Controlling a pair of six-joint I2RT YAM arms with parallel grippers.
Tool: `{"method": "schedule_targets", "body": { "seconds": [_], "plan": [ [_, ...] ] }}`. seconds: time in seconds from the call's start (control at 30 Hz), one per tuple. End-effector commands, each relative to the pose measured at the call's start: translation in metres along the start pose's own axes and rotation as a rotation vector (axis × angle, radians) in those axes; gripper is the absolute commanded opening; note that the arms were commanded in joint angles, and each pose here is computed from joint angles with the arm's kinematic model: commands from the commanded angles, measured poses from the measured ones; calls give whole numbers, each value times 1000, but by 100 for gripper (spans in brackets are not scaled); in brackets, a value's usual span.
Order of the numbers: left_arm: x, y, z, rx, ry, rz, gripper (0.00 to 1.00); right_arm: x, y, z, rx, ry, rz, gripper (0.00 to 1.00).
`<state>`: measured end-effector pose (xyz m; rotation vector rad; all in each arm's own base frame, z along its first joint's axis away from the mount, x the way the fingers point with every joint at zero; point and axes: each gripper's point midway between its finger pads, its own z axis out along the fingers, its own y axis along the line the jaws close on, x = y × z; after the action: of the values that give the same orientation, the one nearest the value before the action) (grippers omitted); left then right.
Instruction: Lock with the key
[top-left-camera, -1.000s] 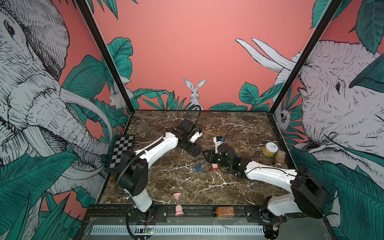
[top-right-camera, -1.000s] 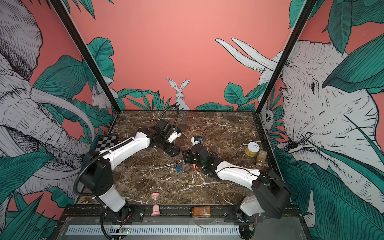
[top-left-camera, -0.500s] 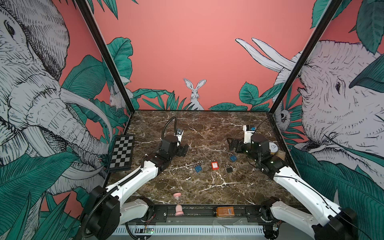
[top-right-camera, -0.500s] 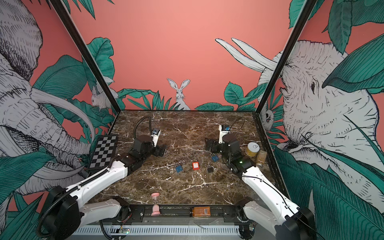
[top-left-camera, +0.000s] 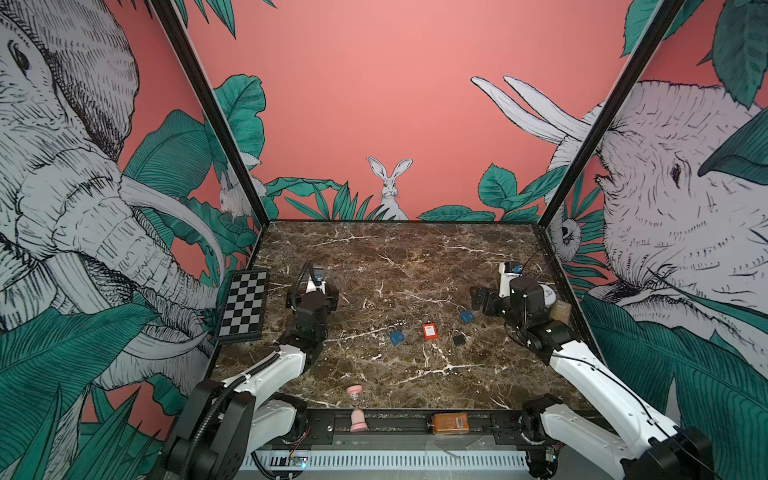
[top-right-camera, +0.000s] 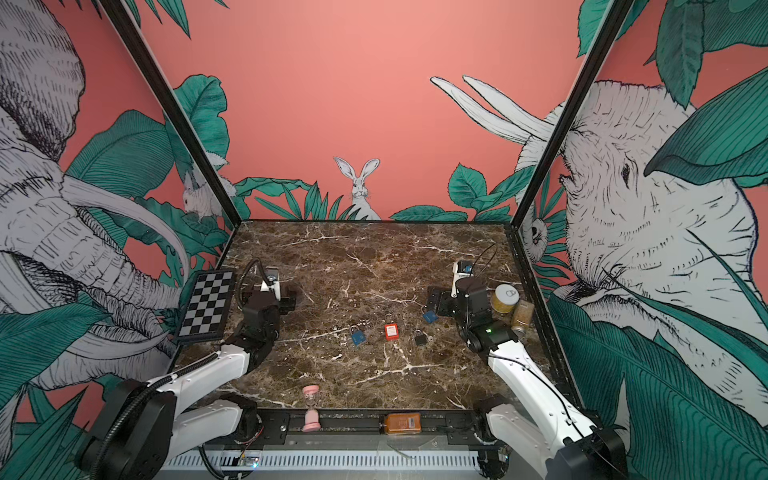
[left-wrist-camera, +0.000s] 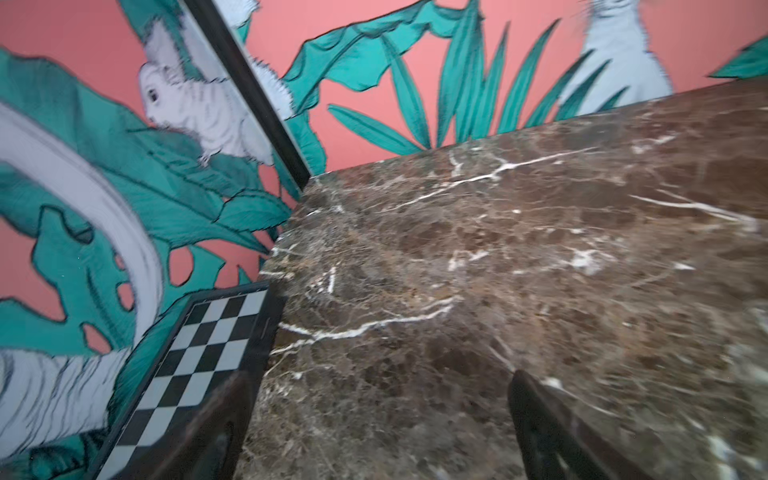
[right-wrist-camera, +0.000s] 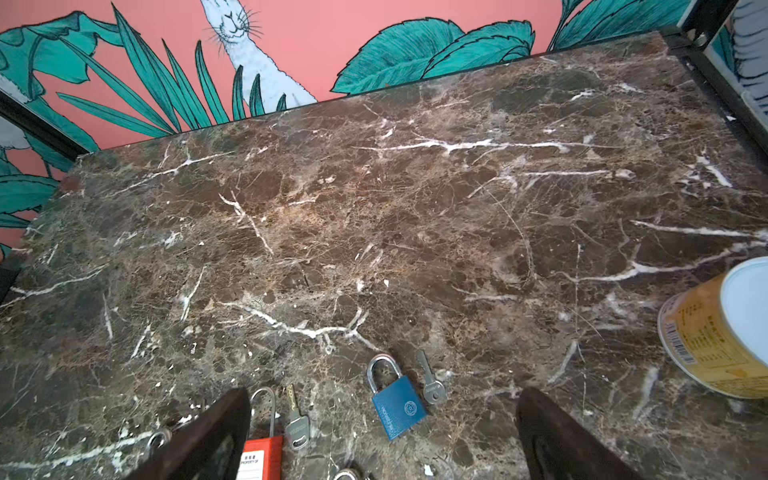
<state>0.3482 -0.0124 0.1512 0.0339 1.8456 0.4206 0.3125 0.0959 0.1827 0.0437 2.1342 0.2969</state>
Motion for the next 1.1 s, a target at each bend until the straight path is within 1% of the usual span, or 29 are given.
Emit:
{"method": "schedule_targets", "body": {
  "seconds": [0.0, 0.07, 0.13, 0.23, 0.3, 0.37, 0.43, 0.5, 0.53, 0.6, 0.73, 0.87, 0.93, 1.0, 1.07],
  "plan": [
    [17, 6, 15, -9, -3, -44, 97, -21, -4, -5, 20, -106, -14, 98],
    [15, 7, 22, -17, -20, -36, 98, -22, -4, -5, 18, -122, -21, 98],
    [13, 1, 30, 52, -30, -49, 98, -23, -3, -6, 13, -133, -24, 98],
    [25, 7, 46, 46, -24, -94, 98, -23, -4, -6, 14, -139, -26, 98],
    [34, 4, 53, 88, -22, -123, 98, -20, -6, -5, 20, -138, -29, 98],
    [35, -1, 59, 109, -25, -111, 98, -18, -6, -4, 20, -140, -45, 98],
    [37, -12, 60, 173, 14, -85, 98, -15, -8, -1, 28, -144, -74, 98],
    [34, -15, 63, 191, 5, -82, 98, -13, -12, 1, 44, -168, -115, 98],
    [33, -18, 64, 208, 2, -77, 98, -12, -16, 2, 65, -185, -126, 98],
    [35, -28, 64, 270, 38, -53, 98, -11, -27, 4, 122, -208, -152, 98],
    [33, -29, 61, 284, -1, -58, 98, -15, -51, 5, 256, -222, -190, 98],
    [35, -16, 56, 215, -32, -91, 98, -17, -81, 2, 368, -238, -186, 98],
    [35, -10, 60, 177, -11, -105, 98, -15, -105, 3, 459, -241, -183, 98],
    [38, -8, 66, 161, 40, -108, 98, -8, -120, 11, 492, -231, -190, 98],
    [39, -8, 66, 158, 43, -106, 98, 2, -133, 25, 513, -194, -204, 98]
  ]
}}
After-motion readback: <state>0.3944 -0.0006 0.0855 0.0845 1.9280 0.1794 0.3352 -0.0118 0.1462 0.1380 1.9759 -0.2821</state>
